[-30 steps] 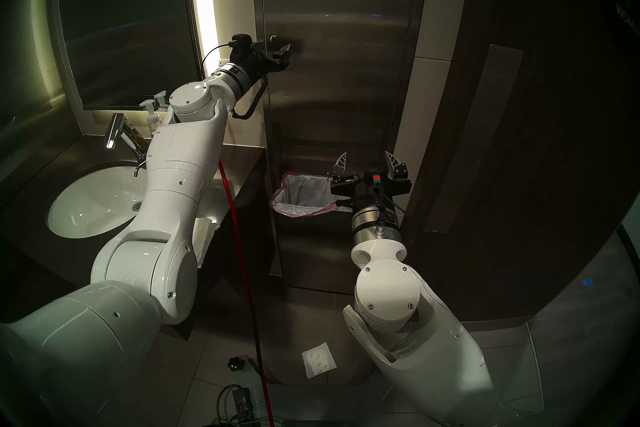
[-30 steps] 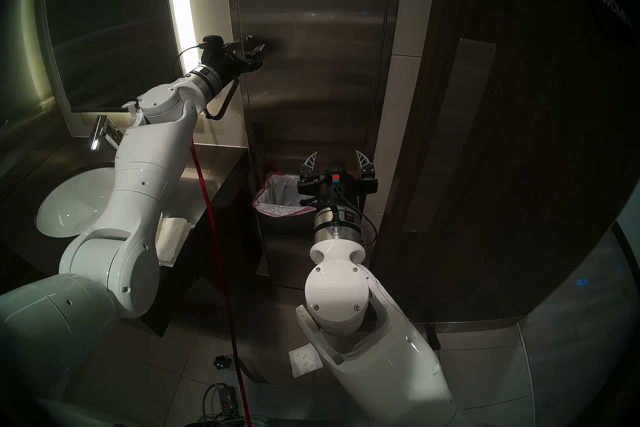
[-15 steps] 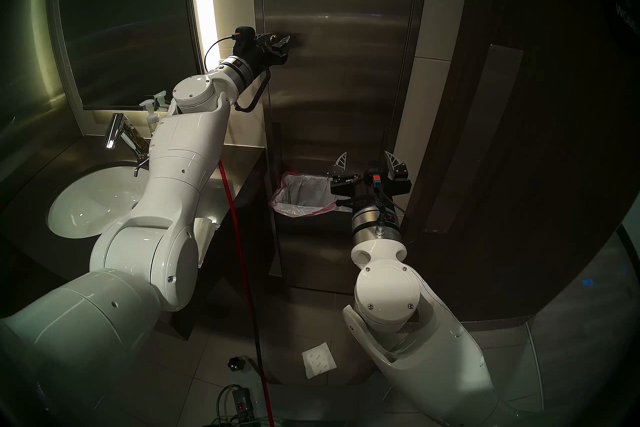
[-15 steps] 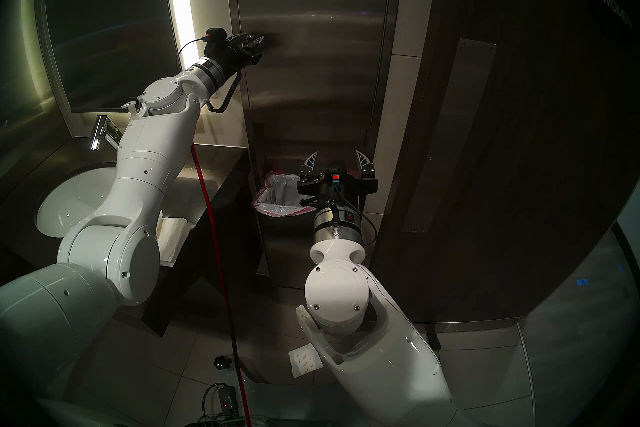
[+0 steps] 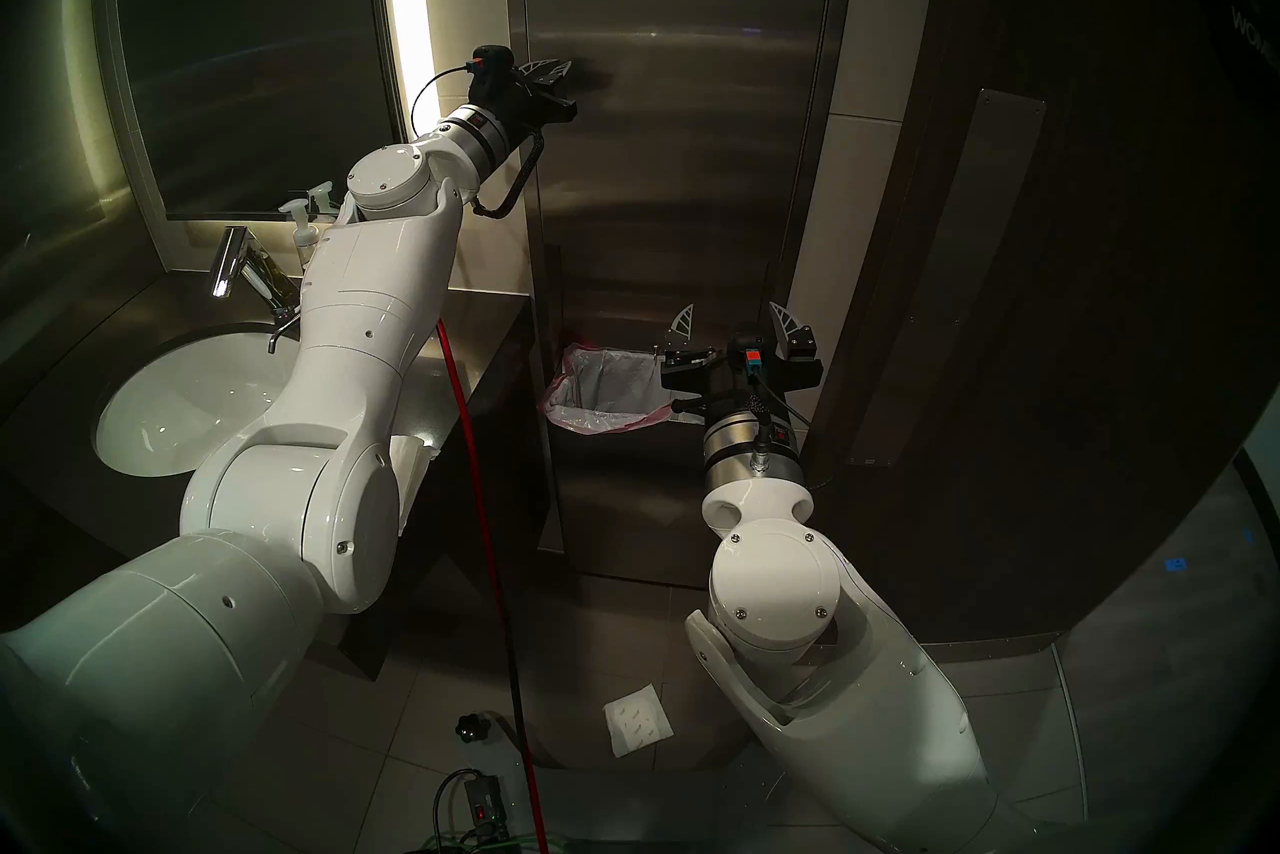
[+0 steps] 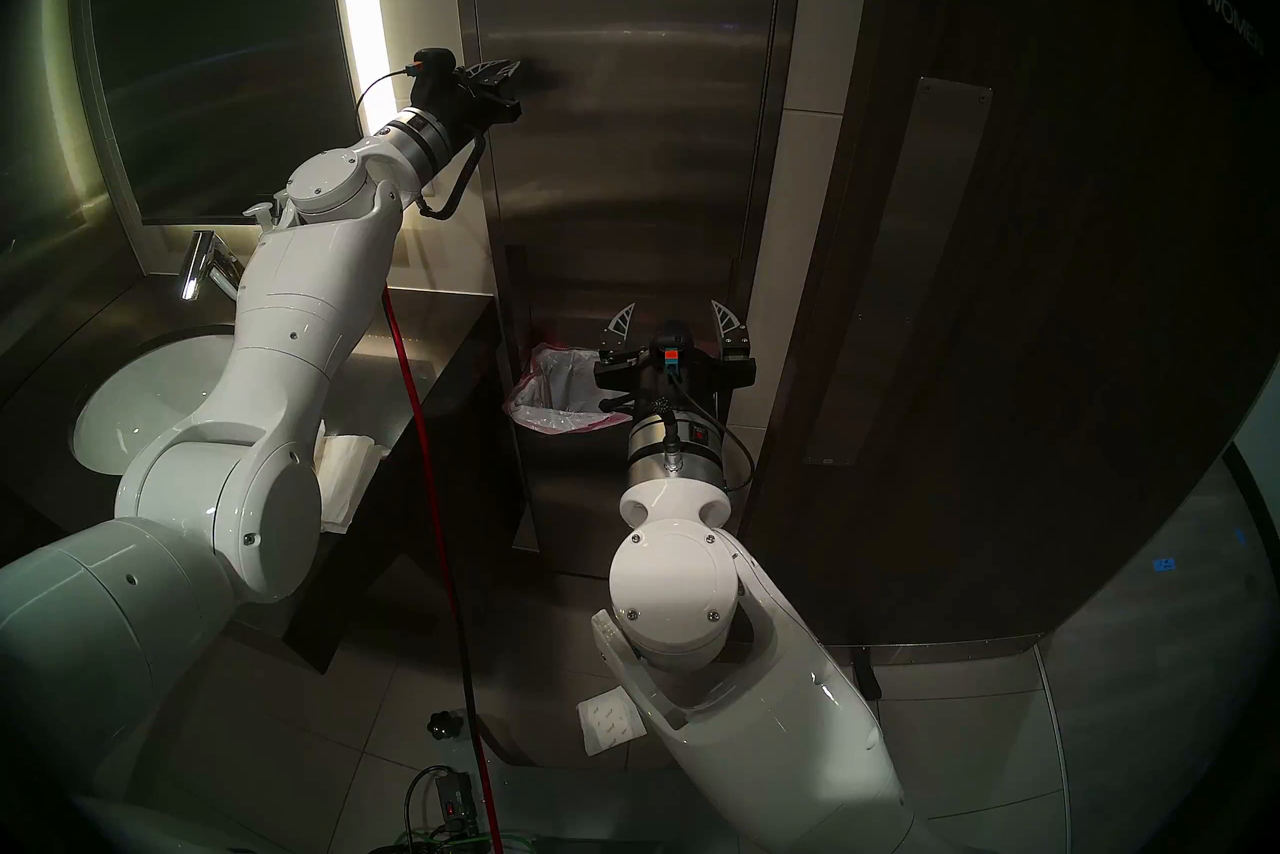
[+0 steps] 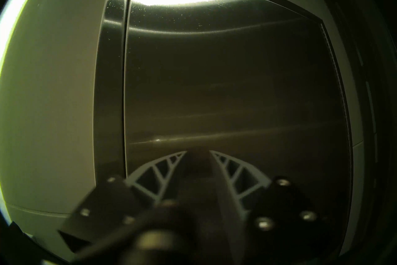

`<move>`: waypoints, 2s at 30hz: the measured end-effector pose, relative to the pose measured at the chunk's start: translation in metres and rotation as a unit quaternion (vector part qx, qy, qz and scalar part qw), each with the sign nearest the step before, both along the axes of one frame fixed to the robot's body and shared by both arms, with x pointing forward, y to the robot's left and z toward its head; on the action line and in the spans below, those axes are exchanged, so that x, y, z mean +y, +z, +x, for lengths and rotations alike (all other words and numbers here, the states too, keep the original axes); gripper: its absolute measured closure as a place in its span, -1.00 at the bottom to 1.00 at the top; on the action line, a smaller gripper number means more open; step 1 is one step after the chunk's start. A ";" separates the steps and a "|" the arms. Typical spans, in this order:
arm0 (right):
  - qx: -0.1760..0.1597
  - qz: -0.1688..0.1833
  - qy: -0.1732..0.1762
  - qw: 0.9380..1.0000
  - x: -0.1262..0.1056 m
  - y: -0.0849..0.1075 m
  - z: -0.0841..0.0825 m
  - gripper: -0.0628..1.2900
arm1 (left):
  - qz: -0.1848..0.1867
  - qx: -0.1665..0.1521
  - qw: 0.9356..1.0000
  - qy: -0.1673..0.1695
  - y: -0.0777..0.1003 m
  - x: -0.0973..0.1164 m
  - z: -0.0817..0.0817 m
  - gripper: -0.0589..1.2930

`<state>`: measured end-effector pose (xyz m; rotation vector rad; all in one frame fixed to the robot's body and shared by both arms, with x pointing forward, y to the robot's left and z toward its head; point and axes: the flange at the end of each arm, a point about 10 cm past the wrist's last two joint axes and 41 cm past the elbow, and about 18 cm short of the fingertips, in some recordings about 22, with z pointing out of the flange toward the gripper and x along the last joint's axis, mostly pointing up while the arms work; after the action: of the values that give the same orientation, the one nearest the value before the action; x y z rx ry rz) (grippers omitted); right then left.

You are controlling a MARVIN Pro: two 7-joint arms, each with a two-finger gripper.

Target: Twist key and close towel dispenser

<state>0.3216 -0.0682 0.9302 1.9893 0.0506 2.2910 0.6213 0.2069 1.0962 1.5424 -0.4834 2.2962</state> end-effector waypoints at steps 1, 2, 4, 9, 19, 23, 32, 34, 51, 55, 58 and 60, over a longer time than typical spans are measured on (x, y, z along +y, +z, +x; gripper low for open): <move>0.000 0.000 0.000 1.000 0.000 0.000 0.000 -0.92 | 0.000 0.000 1.000 0.000 0.000 0.000 0.000 0.39; 0.000 0.000 0.000 1.000 0.000 0.000 0.000 -0.92 | 0.000 -0.001 1.000 0.000 0.000 0.000 0.000 0.33; 0.000 0.000 0.000 1.000 0.000 0.000 0.000 -0.92 | -0.001 -0.001 1.000 0.001 0.000 0.001 0.000 0.12; 0.000 0.000 0.000 1.000 0.000 0.000 0.000 -0.92 | -0.002 0.000 1.000 0.003 0.000 0.004 0.000 -0.91; 0.000 0.000 0.000 1.000 0.000 0.000 0.000 -0.92 | -0.004 0.021 1.000 0.004 -0.004 0.008 0.000 -0.87; 0.000 0.000 0.000 1.000 0.000 0.000 0.000 -0.92 | -0.005 0.029 1.000 0.004 -0.006 0.008 0.000 -0.88; 0.000 0.000 0.000 1.000 0.000 0.000 0.000 -0.92 | -0.012 0.045 0.999 0.020 -0.008 0.016 0.002 -0.63; 0.000 0.000 0.000 1.000 0.000 0.000 0.000 -0.92 | -0.012 0.046 0.999 0.020 -0.008 0.017 0.002 -0.35; 0.000 0.000 0.000 1.000 0.000 0.000 0.000 -0.92 | -0.136 0.116 0.984 -0.011 -0.008 0.016 0.006 0.94; 0.000 0.000 0.000 1.000 0.000 0.000 0.000 -0.92 | -0.221 0.148 0.964 -0.026 -0.011 0.012 0.011 0.94; 0.000 0.000 0.000 1.000 0.000 0.000 0.000 -0.92 | -0.271 0.163 0.948 -0.039 -0.014 0.011 0.012 0.94; 0.000 0.000 0.000 1.000 0.000 0.000 0.000 -0.92 | -0.303 0.172 0.936 -0.049 -0.016 0.010 0.013 0.94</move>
<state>0.3217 -0.0681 0.9304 1.9885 0.0490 2.2920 0.6347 0.2173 1.0805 1.4944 0.2236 1.7929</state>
